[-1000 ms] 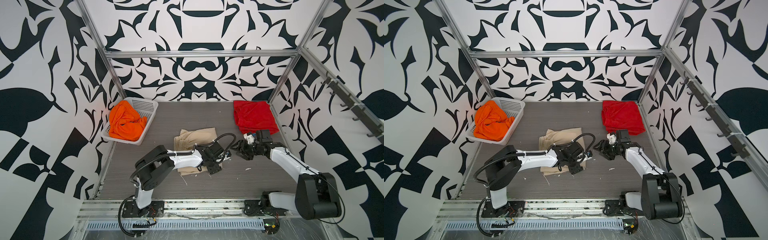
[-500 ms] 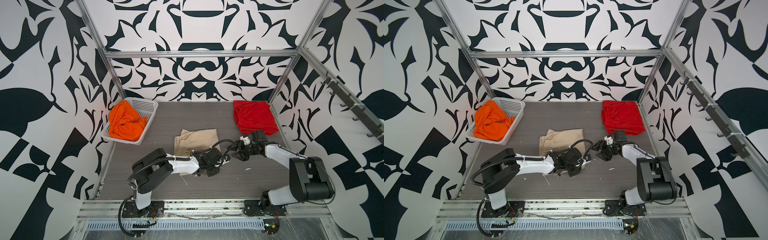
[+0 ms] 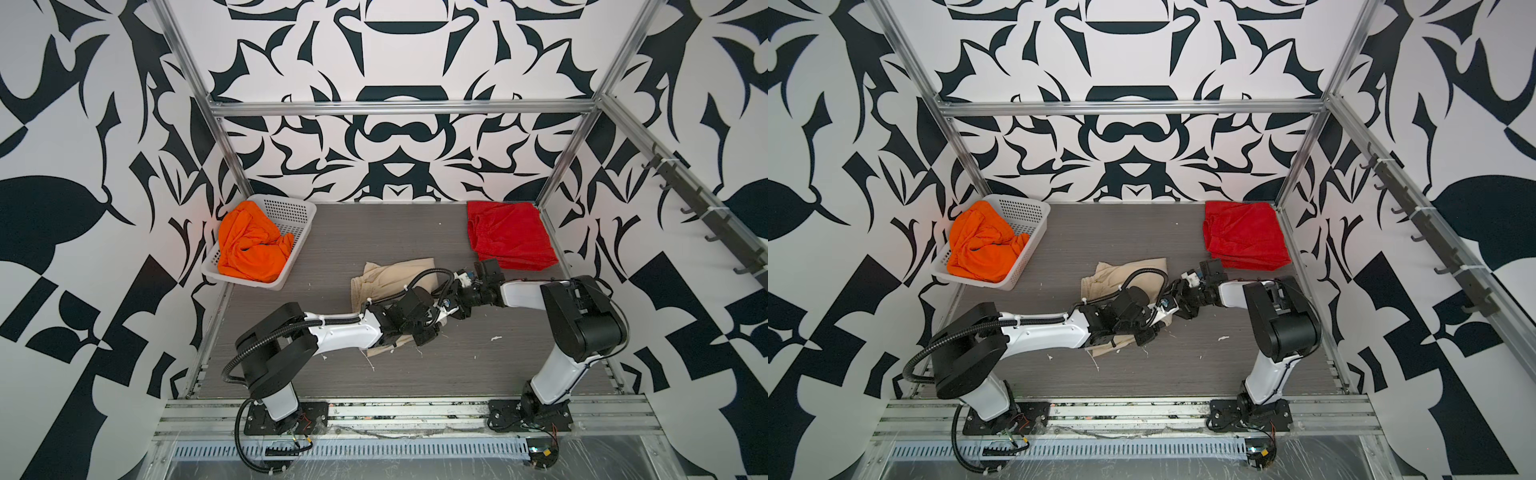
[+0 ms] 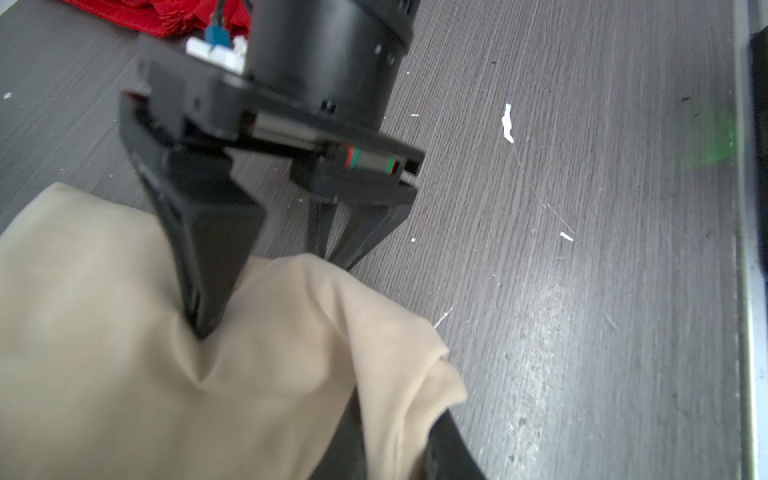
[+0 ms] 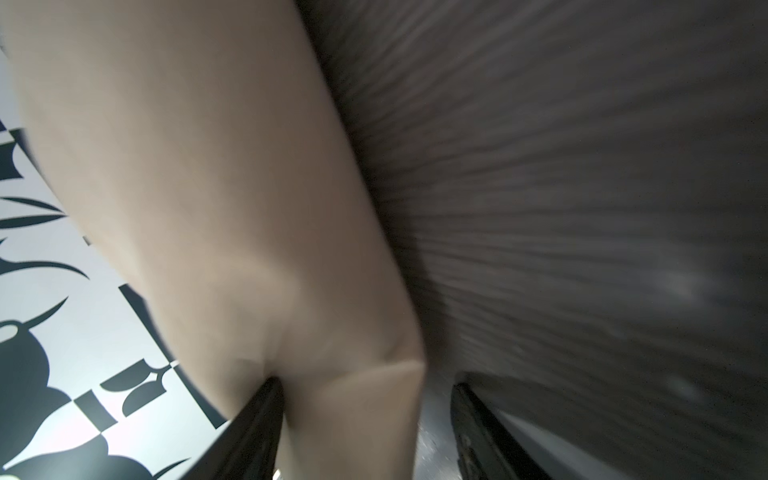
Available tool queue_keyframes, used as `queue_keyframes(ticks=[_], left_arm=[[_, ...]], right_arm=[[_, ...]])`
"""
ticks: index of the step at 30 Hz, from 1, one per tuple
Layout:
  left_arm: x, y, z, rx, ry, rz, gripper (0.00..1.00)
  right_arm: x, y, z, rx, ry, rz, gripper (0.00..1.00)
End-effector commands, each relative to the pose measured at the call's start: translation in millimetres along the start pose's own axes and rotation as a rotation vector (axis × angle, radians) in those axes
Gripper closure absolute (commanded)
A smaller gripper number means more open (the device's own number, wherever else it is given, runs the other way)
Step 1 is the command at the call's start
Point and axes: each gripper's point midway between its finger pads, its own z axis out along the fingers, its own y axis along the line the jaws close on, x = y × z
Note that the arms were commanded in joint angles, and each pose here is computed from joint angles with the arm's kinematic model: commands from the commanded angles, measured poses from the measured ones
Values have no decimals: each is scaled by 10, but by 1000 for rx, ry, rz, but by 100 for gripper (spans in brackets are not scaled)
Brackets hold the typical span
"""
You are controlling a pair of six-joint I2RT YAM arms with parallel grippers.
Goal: Fold and stack the shorts
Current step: 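Grasp the folded beige shorts' edge with the right gripper while the left gripper withdraws, then lift the beige shorts with the right gripper and carry them onto the red shorts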
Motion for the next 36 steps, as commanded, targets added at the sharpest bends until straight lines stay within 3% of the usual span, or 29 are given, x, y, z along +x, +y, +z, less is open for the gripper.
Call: queue_keyframes(ticks=[1,7,12,17,22,25,36], left_arm=[[-42,-96,-18,54,-33,-7,80],[-35,-95,-18,54,-26,-1,80],[-10,-42,-27,22,-10,-11,78],[20,-3,-52,-4,-4,-21,71],[1,111,-125,-66,1,-73,36],[-52,212,-270,-106,-33,-136,23],[166,905,-1010,-367,-180,-433,18]], right_arm=[[-73,269,85,-86,9,-49,33],[-49,381,200,-131,47,-86,45],[-61,572,170,-183,38,-147,77],[-40,627,101,-157,22,-200,99],[-34,577,4,-45,-16,-277,100],[-51,526,-130,95,-44,-371,100],[-442,706,-628,443,-131,-601,100]])
